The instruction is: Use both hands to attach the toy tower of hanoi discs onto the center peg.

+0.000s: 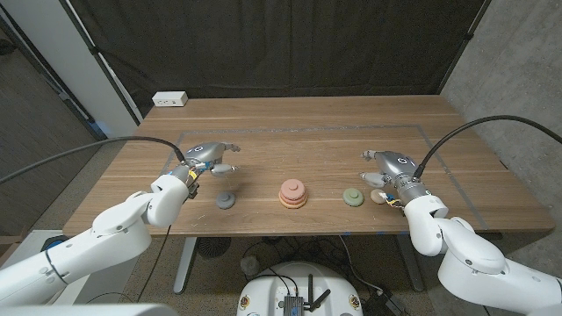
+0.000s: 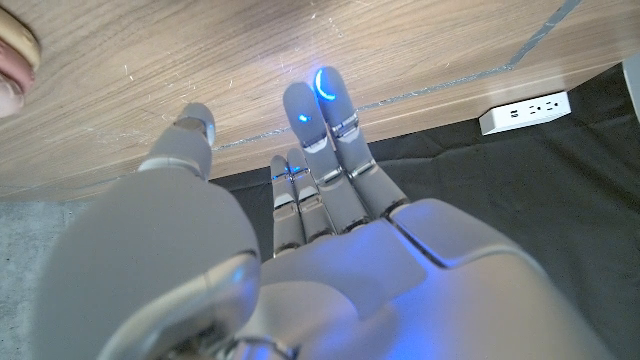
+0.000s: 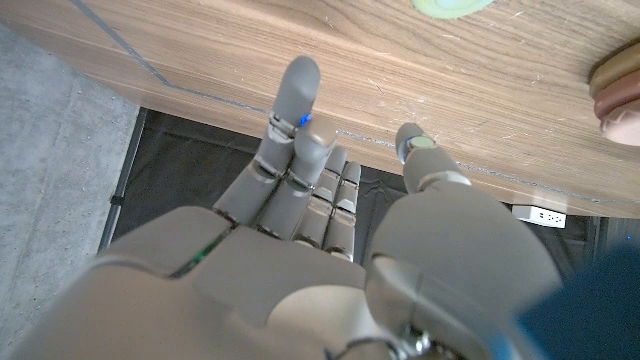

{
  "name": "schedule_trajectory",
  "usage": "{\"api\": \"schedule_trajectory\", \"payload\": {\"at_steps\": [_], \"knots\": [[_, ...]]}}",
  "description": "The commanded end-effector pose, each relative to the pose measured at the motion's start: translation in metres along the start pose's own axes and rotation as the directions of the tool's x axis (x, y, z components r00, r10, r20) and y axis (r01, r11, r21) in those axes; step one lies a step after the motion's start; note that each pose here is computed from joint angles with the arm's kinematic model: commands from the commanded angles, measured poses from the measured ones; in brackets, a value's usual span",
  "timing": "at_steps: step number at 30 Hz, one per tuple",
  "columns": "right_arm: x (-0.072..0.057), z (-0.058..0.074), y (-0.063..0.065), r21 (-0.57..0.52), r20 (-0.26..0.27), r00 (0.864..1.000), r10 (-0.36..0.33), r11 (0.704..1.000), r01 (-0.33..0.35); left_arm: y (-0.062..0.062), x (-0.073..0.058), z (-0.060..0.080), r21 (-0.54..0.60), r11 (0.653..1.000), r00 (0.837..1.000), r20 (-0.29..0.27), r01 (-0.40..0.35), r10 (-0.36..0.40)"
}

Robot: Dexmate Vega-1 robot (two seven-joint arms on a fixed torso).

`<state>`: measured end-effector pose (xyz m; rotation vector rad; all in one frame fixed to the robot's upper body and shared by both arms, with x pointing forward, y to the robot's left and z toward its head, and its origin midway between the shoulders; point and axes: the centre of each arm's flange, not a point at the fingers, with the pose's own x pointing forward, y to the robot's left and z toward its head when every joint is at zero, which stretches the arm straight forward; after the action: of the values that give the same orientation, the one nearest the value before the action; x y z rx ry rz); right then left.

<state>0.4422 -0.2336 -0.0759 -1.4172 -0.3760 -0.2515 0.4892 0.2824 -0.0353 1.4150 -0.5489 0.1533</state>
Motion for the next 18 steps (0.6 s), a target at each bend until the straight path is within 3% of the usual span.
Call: {"api": "schedule_trajectory", "payload": {"at_steps": [1,8,18], "knots": [[-0.007,0.004,-0.002,-0.021,-0.001,1.000,0.013,1.000,-0.013,-0.001,-0.003,-0.001,-0.001,1.000,1.000,0.002,-0.004,0.004],[-0.012,0.011,0.001,-0.027,-0.012,0.997,0.074,0.997,-0.074,0.012,-0.006,-0.010,-0.008,0.997,0.997,-0.029,-0.071,0.070],[-0.017,0.016,0.004,-0.039,-0.031,0.988,0.148,0.988,-0.150,0.011,-0.004,-0.014,-0.006,0.998,0.998,-0.023,-0.066,0.066]]}}
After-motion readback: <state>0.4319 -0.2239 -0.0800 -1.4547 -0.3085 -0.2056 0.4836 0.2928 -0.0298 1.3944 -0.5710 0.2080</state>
